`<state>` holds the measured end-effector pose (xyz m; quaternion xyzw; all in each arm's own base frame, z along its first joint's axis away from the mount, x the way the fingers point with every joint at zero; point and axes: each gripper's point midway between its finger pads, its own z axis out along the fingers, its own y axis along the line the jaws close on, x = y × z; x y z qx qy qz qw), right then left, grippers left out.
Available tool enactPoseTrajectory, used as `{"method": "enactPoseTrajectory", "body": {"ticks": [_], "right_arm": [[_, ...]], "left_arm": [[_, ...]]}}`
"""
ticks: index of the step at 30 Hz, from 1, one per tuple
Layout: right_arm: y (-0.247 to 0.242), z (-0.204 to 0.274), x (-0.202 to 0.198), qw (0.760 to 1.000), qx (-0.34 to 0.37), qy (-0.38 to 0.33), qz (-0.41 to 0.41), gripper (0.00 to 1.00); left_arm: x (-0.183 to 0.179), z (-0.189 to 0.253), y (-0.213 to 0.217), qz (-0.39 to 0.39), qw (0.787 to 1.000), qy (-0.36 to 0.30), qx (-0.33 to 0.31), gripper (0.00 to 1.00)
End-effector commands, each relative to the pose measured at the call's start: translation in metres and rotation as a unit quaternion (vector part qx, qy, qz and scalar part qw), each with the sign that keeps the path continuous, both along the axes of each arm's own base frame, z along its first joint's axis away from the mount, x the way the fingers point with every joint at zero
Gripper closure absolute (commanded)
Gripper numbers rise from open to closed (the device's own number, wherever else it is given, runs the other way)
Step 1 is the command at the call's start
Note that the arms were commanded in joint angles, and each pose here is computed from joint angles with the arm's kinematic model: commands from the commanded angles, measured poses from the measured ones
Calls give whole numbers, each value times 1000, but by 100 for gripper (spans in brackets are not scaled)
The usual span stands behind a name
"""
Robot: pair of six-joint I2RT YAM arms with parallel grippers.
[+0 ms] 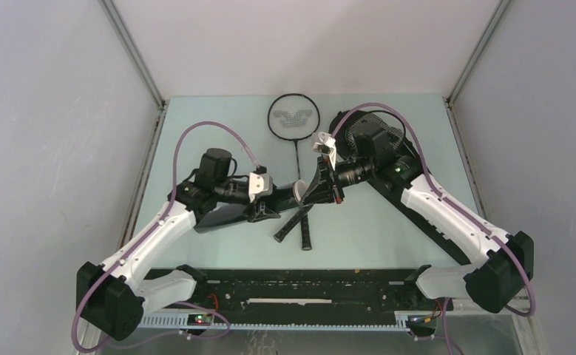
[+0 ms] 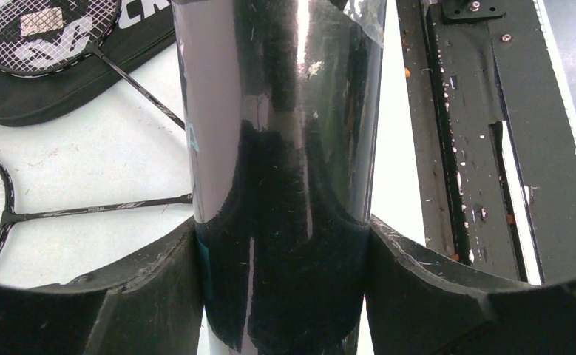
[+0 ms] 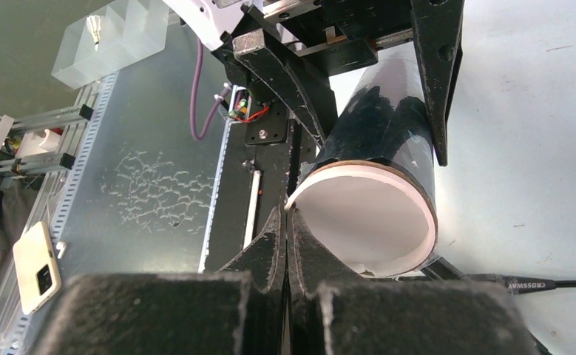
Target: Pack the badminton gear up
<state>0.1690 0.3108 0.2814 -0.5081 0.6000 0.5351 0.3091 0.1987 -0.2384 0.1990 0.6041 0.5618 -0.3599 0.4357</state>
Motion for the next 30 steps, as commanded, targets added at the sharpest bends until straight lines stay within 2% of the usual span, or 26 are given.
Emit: {"method": "enactPoseTrajectory", "body": {"ticks": [1, 12, 22, 30], "right_arm": [[2, 10, -3, 1000, 5, -4, 17, 100], [2, 1, -8, 999, -3, 16, 37, 100], [5, -3, 2, 1000, -17, 2, 8, 100], [6, -7, 1, 1000, -18, 7, 15, 100]], "left_arm": [[0, 17, -5, -24, 999, -42, -16, 81], [1, 11, -1, -27, 998, -62, 0, 82], [0, 10, -3, -30, 998, -60, 1, 82], [-4, 10, -4, -38, 997, -60, -1, 82]]}}
